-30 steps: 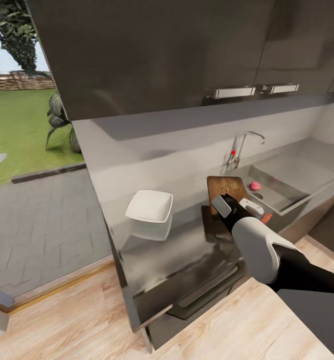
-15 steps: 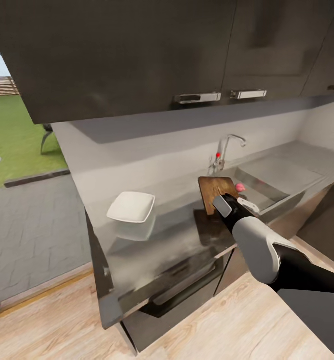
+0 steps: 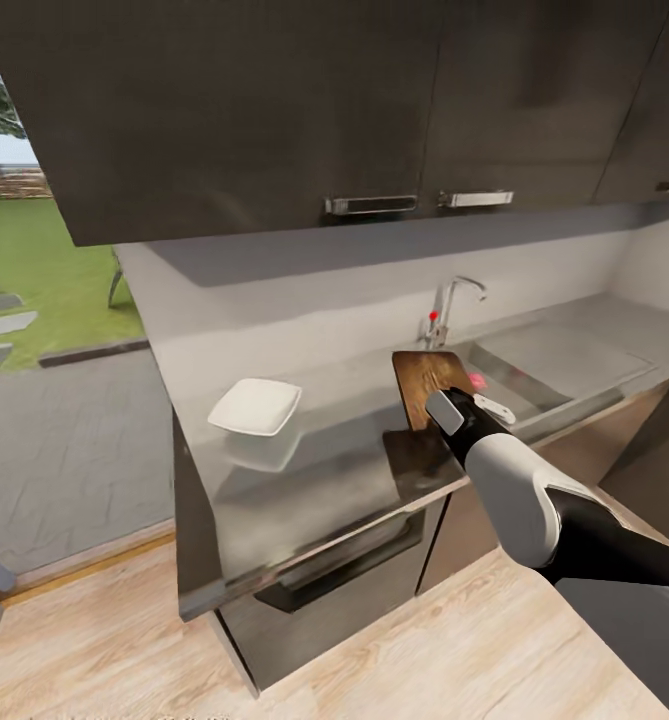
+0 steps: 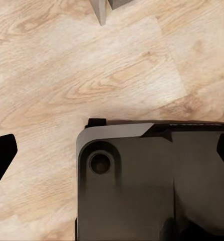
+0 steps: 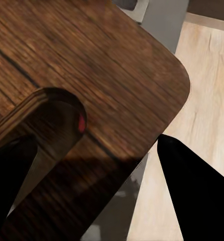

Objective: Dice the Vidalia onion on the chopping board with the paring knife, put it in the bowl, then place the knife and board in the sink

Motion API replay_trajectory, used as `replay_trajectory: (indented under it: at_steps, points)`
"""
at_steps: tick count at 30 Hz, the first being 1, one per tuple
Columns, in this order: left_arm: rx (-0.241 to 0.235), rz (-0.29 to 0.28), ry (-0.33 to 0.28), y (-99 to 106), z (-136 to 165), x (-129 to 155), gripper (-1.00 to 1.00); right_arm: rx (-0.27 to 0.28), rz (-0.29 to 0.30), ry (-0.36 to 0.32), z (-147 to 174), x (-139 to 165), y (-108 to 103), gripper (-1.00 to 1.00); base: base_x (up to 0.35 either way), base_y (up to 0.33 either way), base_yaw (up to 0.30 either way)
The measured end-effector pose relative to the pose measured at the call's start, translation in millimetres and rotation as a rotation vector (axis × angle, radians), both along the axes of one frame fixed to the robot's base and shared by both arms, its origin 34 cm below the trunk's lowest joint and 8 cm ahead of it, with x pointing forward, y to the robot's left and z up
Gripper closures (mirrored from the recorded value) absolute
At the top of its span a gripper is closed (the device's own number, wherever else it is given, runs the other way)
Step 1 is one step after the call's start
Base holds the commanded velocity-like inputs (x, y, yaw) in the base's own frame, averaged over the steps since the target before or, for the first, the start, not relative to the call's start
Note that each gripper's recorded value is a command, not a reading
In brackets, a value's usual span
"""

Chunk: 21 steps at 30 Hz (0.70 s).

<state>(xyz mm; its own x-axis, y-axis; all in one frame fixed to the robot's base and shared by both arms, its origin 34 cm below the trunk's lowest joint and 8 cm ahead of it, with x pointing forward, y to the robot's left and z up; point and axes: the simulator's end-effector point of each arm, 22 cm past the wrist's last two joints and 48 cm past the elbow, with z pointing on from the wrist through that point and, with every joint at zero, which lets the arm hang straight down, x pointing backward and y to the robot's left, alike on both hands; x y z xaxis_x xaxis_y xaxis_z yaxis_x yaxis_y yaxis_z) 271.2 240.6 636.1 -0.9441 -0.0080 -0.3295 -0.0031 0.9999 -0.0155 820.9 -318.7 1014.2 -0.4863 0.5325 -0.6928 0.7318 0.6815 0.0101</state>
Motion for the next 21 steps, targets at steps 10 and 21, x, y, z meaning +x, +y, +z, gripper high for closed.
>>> replay_trajectory:
  at_steps: [10, 21]
  points:
    - [0.0, 0.0, -0.013, 0, 2, 5, -1.0, 0.0, 0.001, -0.013, 9, 0, 0, 1.0, 0.083, -0.264, 0.216]
    - [0.0, 0.0, -0.022, 0, 4, 8, -1.0, 0.002, 0.001, -0.027, 19, -1, 0, 1.0, 0.148, -0.264, 0.205]
